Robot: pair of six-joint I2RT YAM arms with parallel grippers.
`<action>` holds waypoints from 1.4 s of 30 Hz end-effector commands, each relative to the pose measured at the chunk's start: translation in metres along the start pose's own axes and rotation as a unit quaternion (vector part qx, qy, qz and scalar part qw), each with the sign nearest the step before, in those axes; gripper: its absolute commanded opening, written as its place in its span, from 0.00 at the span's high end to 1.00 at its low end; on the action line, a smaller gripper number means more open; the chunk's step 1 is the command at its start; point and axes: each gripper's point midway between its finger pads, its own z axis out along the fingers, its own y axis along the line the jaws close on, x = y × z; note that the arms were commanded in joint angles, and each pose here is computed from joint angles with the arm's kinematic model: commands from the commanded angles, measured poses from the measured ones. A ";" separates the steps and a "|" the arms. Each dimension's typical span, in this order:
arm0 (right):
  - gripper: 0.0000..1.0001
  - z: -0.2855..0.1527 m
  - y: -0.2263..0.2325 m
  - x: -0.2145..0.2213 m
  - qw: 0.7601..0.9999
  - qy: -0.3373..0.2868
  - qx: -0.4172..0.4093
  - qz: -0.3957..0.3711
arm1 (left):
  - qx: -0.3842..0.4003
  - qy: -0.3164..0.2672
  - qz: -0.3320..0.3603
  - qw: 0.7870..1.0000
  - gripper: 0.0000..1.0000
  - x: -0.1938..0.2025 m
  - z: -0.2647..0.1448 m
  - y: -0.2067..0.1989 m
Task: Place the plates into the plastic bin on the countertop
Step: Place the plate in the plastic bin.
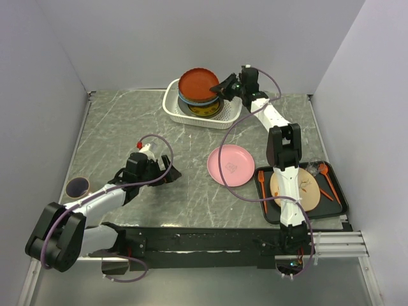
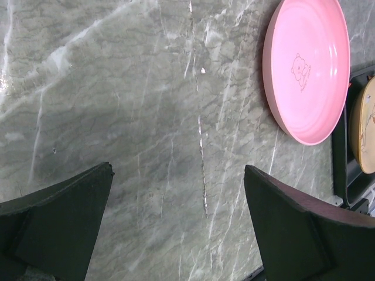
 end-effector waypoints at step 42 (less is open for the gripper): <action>0.27 -0.069 0.083 -0.002 0.995 -0.023 -0.093 -0.011 | 0.050 -0.020 -0.005 0.999 0.01 -0.005 -0.005 -0.017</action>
